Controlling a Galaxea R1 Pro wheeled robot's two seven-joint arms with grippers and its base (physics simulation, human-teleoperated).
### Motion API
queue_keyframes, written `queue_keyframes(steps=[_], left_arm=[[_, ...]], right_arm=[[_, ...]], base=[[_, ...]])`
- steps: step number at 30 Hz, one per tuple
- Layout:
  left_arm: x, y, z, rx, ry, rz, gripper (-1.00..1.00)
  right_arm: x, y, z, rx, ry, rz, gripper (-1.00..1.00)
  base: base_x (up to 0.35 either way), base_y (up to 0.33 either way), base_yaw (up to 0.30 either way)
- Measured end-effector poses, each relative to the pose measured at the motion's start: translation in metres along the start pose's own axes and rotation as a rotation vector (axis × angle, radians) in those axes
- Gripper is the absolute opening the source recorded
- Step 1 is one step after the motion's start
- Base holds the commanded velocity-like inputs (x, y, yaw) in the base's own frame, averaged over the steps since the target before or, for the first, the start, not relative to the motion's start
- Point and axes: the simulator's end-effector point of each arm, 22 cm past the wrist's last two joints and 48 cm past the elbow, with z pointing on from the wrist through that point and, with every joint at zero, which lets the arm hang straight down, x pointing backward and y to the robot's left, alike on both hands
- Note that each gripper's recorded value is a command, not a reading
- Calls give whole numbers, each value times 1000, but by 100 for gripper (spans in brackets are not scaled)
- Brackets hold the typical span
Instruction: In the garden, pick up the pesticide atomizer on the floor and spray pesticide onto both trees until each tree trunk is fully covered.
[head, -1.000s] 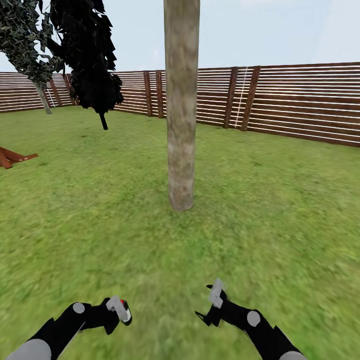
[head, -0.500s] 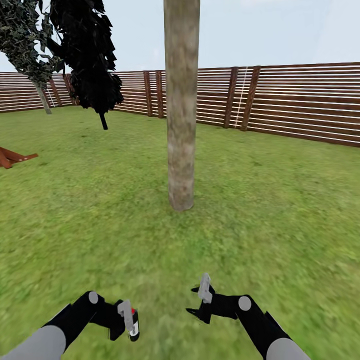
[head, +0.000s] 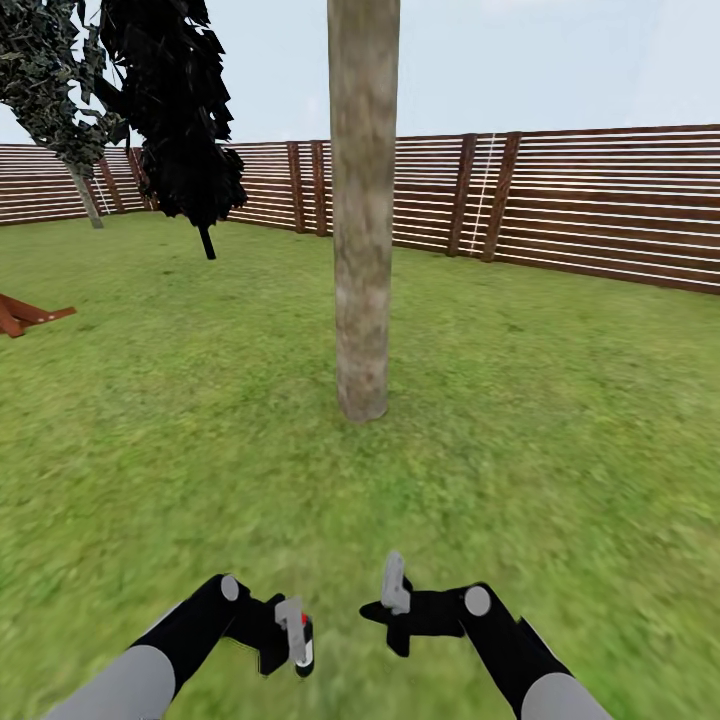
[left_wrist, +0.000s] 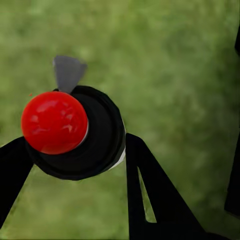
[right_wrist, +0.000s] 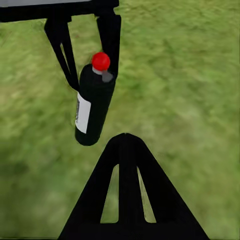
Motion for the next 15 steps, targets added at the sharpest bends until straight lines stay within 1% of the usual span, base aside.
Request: queue_keyframes(steps=[2,4,8,14,15], left_arm=[[-9,-1,2,-1,-1,26,-100],[-17,-5,5,13,-7,39,-100],[-26,-16,9,47,-13,53,-100],[-24,-20,10,59,-11,66,-100],[-25,-23,10,72,-12,68,-100]], right_arm=[[-1,7,4,-24,10,-20,-100],[-1,9,5,-31,13,-25,-100],[0,10,6,-34,18,-23,-100],[0,10,5,-33,20,-22,-100],[0,9,5,-33,19,-23,-100]], base=[[0,0,0],[0,0,0],[0,0,0],[0,0,0],[0,0,0]])
